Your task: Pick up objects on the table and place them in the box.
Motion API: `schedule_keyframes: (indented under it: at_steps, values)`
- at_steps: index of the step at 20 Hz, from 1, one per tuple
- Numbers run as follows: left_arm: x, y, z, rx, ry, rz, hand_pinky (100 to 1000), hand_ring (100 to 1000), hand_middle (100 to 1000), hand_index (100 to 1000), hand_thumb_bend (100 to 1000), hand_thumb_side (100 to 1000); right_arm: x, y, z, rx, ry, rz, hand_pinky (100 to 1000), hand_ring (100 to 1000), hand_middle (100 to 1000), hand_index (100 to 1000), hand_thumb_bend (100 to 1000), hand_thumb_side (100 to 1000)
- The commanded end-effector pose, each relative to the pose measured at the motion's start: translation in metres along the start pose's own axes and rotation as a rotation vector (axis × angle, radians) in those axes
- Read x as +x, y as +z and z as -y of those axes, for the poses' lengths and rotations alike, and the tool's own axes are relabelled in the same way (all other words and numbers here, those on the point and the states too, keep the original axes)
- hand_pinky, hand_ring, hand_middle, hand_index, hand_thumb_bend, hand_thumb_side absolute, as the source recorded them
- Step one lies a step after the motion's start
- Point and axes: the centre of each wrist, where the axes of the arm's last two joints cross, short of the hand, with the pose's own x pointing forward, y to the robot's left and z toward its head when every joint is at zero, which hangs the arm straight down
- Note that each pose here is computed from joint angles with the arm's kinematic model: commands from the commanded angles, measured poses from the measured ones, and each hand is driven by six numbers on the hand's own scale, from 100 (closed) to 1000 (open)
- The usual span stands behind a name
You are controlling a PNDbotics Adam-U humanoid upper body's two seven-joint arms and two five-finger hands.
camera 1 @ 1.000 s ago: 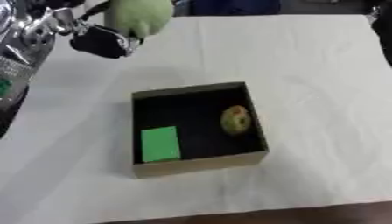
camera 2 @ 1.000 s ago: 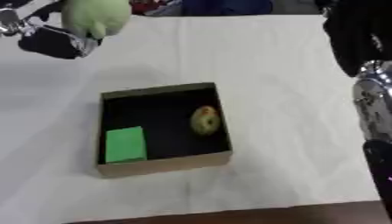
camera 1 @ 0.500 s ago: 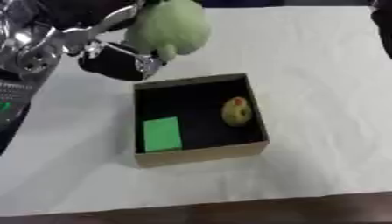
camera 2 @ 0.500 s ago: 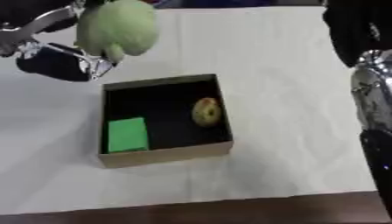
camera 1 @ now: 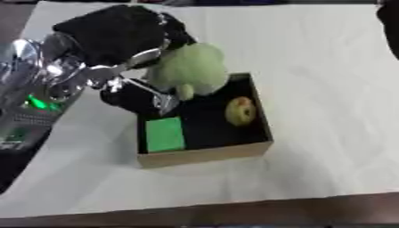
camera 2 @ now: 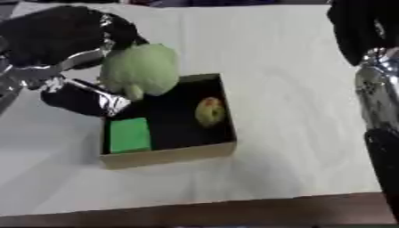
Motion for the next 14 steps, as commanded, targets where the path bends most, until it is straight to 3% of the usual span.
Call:
schedule_keyframes:
  at_steps: [1, 6, 8, 9, 11, 14]
  values:
    - [0.007, 0.0, -0.001, -0.015, 0.006, 0.008, 371, 677, 650, 724, 100, 508, 0.007, -0.002, 0.004, -0.005, 0.022, 0.022, 986, 877, 758, 1000, 135, 1000]
    - [0.016, -0.004, 0.007, -0.074, 0.019, 0.019, 401, 696, 659, 737, 100, 544, 0.006, -0.002, 0.004, -0.007, 0.022, 0.019, 986, 877, 758, 1000, 137, 1000]
    - [0.018, -0.005, 0.009, -0.095, 0.016, 0.027, 405, 709, 673, 747, 161, 572, 0.006, -0.001, 0.004, -0.008, 0.022, 0.017, 986, 877, 758, 1000, 138, 1000]
    - [0.019, -0.005, 0.009, -0.105, 0.01, 0.028, 438, 744, 703, 775, 302, 619, 0.006, -0.001, 0.004, -0.008, 0.021, 0.017, 987, 877, 757, 1000, 140, 1000]
    - [0.019, -0.006, 0.009, -0.123, -0.007, 0.022, 440, 763, 729, 809, 404, 653, 0.006, -0.001, 0.004, -0.008, 0.02, 0.015, 987, 877, 757, 1000, 140, 1000]
    - [0.019, -0.006, 0.01, -0.136, -0.039, -0.001, 504, 803, 762, 839, 484, 663, 0.006, -0.001, 0.004, -0.008, 0.02, 0.013, 987, 877, 757, 1000, 141, 1000]
